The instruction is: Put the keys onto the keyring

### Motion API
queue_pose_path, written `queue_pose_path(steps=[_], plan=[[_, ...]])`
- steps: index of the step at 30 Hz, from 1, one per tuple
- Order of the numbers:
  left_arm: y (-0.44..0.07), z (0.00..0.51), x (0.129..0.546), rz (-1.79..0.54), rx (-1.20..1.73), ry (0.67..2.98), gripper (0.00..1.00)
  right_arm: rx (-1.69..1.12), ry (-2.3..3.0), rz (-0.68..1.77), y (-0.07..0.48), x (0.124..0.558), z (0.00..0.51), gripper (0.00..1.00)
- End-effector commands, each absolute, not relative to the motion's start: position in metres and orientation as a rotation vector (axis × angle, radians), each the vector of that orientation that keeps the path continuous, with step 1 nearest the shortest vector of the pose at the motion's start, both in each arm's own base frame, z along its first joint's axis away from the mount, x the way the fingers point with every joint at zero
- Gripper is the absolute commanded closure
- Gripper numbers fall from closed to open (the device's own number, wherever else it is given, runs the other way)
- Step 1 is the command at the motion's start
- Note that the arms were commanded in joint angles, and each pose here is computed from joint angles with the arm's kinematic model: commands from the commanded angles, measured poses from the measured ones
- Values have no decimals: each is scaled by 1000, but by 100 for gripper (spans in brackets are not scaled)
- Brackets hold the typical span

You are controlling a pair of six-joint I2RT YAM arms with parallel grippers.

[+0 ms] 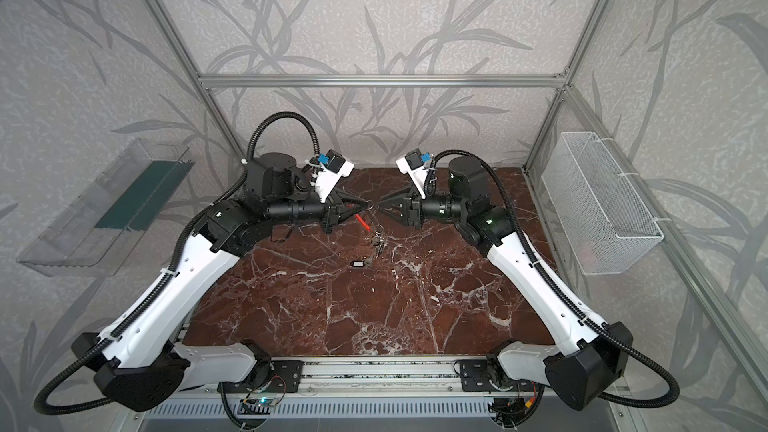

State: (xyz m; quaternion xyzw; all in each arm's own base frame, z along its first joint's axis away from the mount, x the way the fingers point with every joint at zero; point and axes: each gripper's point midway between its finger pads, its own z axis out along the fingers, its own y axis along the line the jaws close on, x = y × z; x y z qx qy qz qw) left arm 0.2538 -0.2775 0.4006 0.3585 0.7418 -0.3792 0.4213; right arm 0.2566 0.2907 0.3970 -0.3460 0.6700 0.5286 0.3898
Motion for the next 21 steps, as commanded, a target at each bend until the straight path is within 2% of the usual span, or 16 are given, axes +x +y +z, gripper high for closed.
queue_pose_path(steps=[1, 15, 21], plan=[[-281, 412, 248, -1002, 922, 1821, 100, -921, 1649, 1389, 294, 252, 409, 69], [-285, 413, 243, -1057, 930, 1813, 100, -948, 1633, 1454, 302, 251, 409, 77], [-286, 413, 242, -1064, 930, 1815, 100, -986, 1619, 1479, 308, 243, 408, 77]])
